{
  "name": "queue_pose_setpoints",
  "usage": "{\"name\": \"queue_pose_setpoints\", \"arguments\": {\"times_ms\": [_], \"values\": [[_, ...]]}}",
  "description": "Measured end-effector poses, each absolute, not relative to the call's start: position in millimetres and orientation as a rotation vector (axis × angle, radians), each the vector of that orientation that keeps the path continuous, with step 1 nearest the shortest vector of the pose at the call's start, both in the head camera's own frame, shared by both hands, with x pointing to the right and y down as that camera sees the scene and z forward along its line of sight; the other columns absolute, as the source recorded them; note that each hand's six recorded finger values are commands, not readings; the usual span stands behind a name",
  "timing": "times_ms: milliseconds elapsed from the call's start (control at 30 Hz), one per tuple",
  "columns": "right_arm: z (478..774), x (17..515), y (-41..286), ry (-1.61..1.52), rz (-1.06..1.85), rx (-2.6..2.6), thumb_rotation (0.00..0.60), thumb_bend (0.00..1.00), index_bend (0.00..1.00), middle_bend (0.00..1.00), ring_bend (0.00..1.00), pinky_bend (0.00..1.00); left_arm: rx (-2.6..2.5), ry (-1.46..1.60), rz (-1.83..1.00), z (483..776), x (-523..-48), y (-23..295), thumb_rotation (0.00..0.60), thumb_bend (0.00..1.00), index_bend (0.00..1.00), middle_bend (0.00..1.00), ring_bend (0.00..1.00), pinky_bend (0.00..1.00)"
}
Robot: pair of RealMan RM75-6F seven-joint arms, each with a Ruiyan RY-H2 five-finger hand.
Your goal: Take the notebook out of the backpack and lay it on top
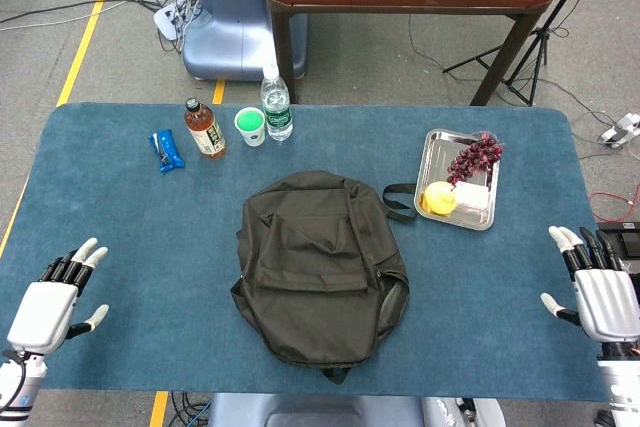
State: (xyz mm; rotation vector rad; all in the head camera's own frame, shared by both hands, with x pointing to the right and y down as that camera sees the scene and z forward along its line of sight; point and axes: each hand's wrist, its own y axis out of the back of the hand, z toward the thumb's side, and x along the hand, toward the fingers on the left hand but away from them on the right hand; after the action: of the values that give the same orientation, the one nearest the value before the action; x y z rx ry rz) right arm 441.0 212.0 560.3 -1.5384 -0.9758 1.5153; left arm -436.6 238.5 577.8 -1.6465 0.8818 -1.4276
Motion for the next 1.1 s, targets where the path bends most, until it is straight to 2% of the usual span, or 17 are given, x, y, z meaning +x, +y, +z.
{"name": "queue_pose_setpoints", "arguments": {"times_ms": [267, 500, 767, 933, 1100], "values": [[557, 441, 210, -1.001, 1.502, -1.548, 0.6, 0.15, 0.0, 0.13, 0.01, 0.02, -1.67, 0.877, -1.398, 579, -431, 237, 0.6, 0.23, 0.11, 0.06, 0.12, 0.15], [538, 439, 192, -1.006, 1.454, -1.519, 0.6, 0.15, 0.0, 0.13, 0.01, 0.02, -1.731, 0.835, -1.312, 583, -415, 228, 0.6, 0.23, 0.11, 0.06, 0.12, 0.15], [510, 435, 167, -1.031, 1.399, -1.468, 0.6, 0.15, 0.0, 0.13, 0.01, 0.02, -1.849, 0.708, -1.191, 603, -381, 222, 0.6, 0.23, 0.11, 0.06, 0.12, 0.15], [506, 435, 164, -1.034, 1.402, -1.466, 0.6, 0.15, 0.0, 0.13, 0.01, 0.02, -1.926, 0.66, -1.108, 618, -357, 222, 0.6, 0.23, 0.1, 0.06, 0.12, 0.14], [504, 436, 165, -1.048, 1.397, -1.463, 0.6, 0.15, 0.0, 0.12, 0.01, 0.02, -1.985, 0.606, -1.022, 629, -333, 223, 0.6, 0.23, 0.08, 0.04, 0.06, 0.12]]}}
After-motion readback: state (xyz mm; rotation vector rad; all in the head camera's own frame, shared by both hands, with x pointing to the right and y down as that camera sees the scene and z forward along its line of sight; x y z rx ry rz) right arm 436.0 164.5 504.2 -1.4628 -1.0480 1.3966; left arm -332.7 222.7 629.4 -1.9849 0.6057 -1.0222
